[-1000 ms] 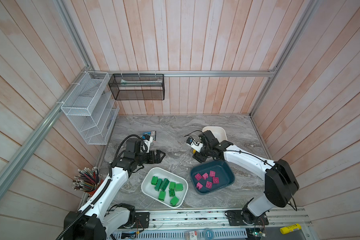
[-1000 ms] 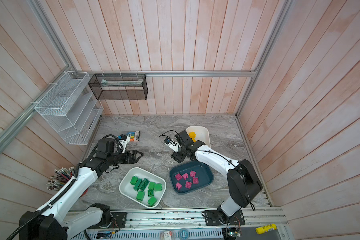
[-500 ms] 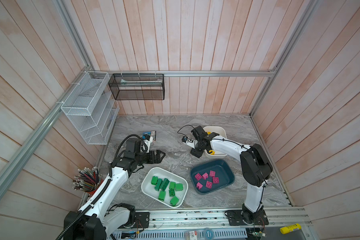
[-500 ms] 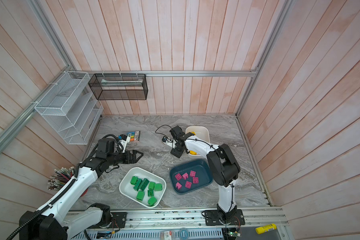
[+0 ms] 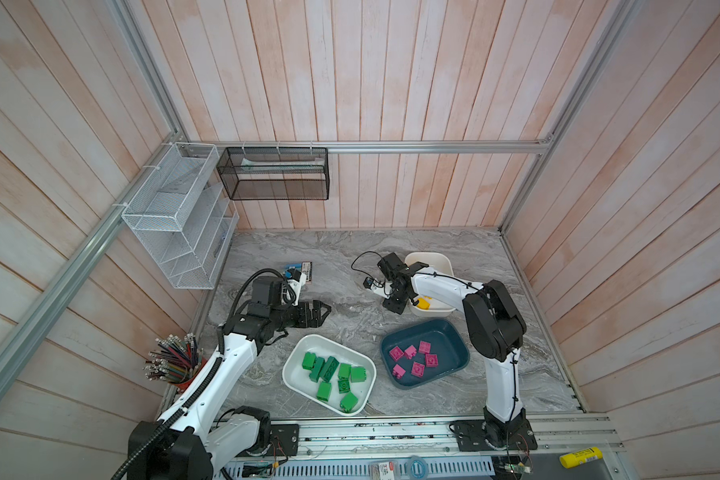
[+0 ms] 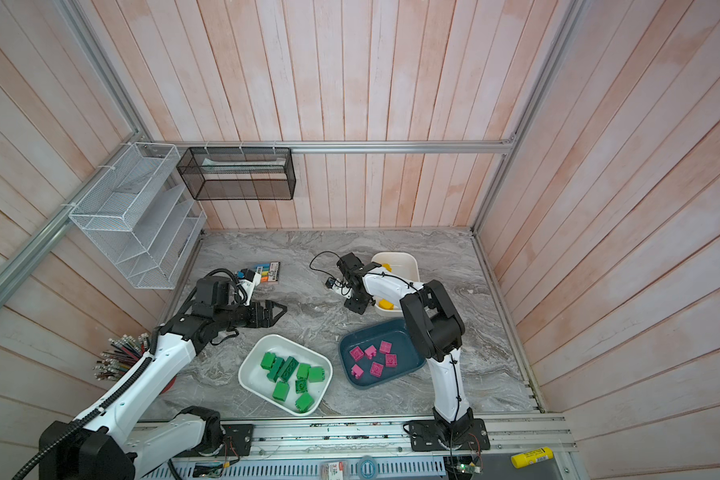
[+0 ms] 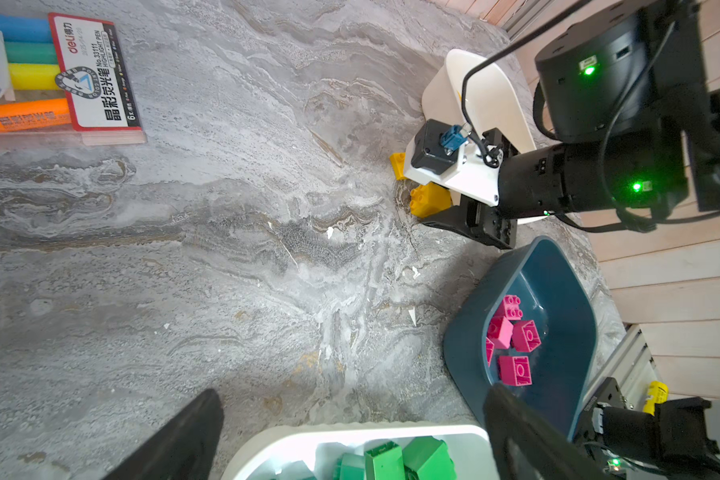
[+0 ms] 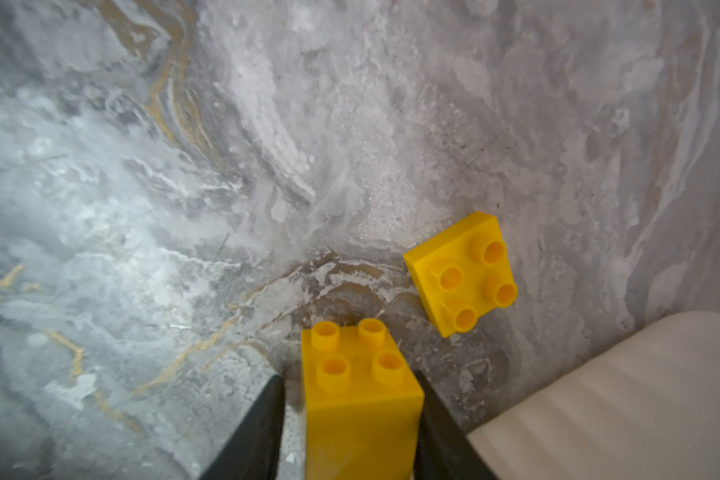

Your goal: Sort the legos into containers by color

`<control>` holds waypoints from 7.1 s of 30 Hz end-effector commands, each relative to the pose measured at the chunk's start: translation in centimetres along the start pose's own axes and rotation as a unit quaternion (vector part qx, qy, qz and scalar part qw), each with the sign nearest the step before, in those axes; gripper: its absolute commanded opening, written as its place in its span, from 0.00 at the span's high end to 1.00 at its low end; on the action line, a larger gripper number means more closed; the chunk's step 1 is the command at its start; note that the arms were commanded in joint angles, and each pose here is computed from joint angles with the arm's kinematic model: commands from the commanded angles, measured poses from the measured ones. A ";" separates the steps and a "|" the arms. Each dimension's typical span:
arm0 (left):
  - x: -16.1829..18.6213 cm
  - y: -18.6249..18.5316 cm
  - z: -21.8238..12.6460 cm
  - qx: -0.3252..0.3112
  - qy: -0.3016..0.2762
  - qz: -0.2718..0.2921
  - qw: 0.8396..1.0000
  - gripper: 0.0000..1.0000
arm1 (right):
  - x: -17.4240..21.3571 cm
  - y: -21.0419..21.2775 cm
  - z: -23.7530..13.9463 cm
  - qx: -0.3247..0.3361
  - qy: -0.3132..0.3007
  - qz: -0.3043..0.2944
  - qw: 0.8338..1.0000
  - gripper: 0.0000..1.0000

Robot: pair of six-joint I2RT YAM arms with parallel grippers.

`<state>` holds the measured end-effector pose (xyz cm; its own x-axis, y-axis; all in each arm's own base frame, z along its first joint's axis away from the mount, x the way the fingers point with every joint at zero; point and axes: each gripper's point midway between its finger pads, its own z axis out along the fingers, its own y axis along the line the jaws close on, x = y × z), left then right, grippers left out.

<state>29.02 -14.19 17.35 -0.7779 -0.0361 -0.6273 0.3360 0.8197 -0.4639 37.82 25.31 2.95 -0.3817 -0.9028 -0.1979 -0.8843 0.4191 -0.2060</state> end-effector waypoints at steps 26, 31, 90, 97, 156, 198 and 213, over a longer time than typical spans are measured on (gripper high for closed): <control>-2.5 -4.5 0.2 0.130 -0.028 -0.009 0.991 0.00 | 6.2 -12.4 -9.5 0.096 -0.095 0.233 0.963 0.78; -2.8 -4.8 0.3 0.140 -0.034 -0.013 0.990 0.00 | 7.5 -14.5 -6.2 0.099 -0.077 0.262 0.957 0.77; -1.8 -3.2 0.2 0.104 -0.032 -0.007 0.994 0.00 | -3.2 -3.4 3.0 -0.136 -0.078 -0.085 0.984 0.43; -1.6 -3.1 0.3 0.102 -0.028 -0.007 0.994 0.00 | -3.0 -3.6 3.8 -0.113 -0.056 -0.091 0.988 0.66; -8.7 17.5 0.1 -0.319 -0.227 0.001 0.920 0.00 | 24.8 -16.9 -15.5 0.349 -0.337 0.511 0.709 0.02; -8.2 17.7 1.8 -0.280 -0.265 0.117 0.915 0.00 | 23.2 -15.1 -12.2 0.308 -0.398 0.475 0.722 0.02; -7.0 15.9 1.1 -0.243 -0.298 0.148 0.911 0.00 | 22.1 -13.9 -12.5 0.296 -0.447 0.445 0.717 0.02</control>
<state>40.37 -1.39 12.80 -0.2732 0.0328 -0.9614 0.0765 0.9970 0.0123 38.17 -1.86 12.29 -0.2169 0.0535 -0.9747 -0.0068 0.9984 0.0563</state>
